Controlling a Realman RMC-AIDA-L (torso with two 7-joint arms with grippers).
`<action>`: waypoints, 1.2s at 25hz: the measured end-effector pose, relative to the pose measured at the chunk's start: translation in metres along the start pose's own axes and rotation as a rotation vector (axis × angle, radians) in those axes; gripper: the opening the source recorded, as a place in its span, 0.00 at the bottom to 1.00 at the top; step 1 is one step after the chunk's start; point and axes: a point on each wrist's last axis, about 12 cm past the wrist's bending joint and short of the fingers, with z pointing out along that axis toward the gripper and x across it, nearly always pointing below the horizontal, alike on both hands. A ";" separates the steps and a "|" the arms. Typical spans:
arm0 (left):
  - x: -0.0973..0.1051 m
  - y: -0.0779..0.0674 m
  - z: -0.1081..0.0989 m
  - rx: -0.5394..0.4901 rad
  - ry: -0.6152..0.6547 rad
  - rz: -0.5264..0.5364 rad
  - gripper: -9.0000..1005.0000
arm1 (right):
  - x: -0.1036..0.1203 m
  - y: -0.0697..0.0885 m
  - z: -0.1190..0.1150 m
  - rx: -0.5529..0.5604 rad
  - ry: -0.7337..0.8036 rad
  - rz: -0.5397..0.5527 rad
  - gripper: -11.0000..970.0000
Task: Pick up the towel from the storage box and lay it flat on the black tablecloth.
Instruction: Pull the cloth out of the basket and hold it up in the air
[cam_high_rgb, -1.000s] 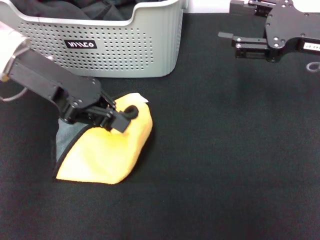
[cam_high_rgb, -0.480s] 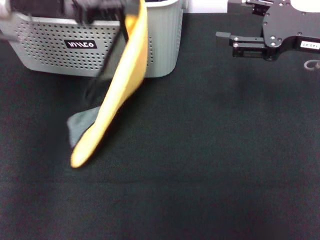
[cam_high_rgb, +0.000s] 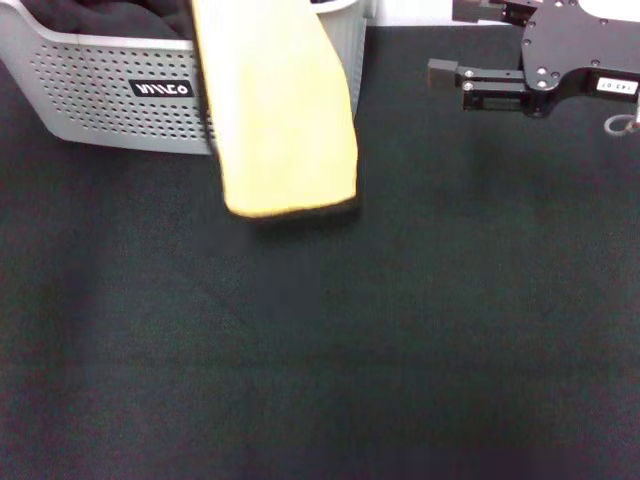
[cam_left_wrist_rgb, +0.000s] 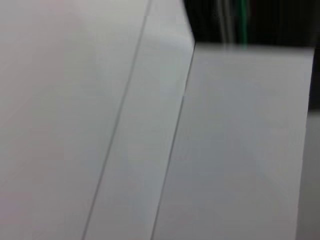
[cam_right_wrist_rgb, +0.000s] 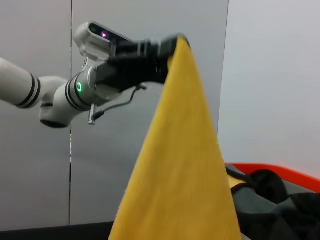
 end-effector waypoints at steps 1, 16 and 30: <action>-0.001 0.000 -0.002 0.001 -0.042 0.006 0.02 | 0.000 0.000 0.001 -0.001 -0.001 0.000 0.79; -0.005 -0.009 -0.005 0.017 -0.453 0.024 0.02 | 0.016 0.012 0.017 -0.041 0.025 -0.019 0.79; -0.009 -0.010 0.008 0.054 -0.562 0.005 0.02 | 0.020 0.027 0.061 -0.055 0.013 -0.143 0.79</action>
